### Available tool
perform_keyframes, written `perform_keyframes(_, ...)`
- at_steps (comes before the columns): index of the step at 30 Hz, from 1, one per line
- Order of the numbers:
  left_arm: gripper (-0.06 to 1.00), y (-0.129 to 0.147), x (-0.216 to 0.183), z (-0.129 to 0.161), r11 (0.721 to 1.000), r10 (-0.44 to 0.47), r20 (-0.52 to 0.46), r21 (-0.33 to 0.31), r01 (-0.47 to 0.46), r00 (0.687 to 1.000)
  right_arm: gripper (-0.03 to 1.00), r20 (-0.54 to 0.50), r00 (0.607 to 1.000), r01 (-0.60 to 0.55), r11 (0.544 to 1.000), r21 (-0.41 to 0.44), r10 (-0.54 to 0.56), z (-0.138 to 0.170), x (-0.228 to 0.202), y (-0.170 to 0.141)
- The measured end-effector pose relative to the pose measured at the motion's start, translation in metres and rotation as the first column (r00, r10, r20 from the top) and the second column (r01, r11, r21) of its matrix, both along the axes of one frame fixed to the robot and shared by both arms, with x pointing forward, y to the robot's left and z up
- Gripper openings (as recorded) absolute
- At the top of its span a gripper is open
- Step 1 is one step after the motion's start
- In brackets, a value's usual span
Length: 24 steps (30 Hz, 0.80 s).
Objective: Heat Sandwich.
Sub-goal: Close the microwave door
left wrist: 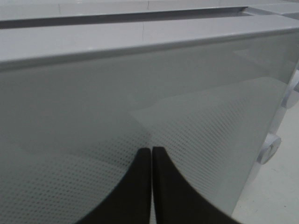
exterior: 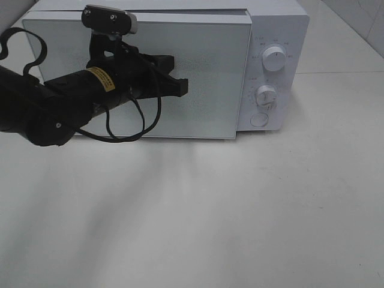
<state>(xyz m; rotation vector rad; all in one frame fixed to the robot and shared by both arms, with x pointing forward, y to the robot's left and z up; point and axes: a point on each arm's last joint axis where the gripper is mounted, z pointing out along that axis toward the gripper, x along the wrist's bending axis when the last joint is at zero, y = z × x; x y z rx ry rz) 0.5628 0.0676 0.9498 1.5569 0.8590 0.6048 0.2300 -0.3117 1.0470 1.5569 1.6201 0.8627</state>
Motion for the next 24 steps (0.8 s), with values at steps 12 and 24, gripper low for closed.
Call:
perform_keyframes(12, 0.0, -0.039, 0.009, -0.003, 0.996, -0.085, 0.009, 0.032, 0.085, 0.996, 0.75, 0.0, 1.0, 0.0, 1.0, 0.0, 0.0, 0.0, 0.0, 0.0)
perform_keyframes(24, 0.0, -0.062, 0.024, 0.0, 0.99, -0.125, 0.016, 0.073, 0.123, 0.992, 0.75, 0.001, 1.0, 0.0, 1.0, 0.0, 0.0, 0.0, 0.0, 0.0)
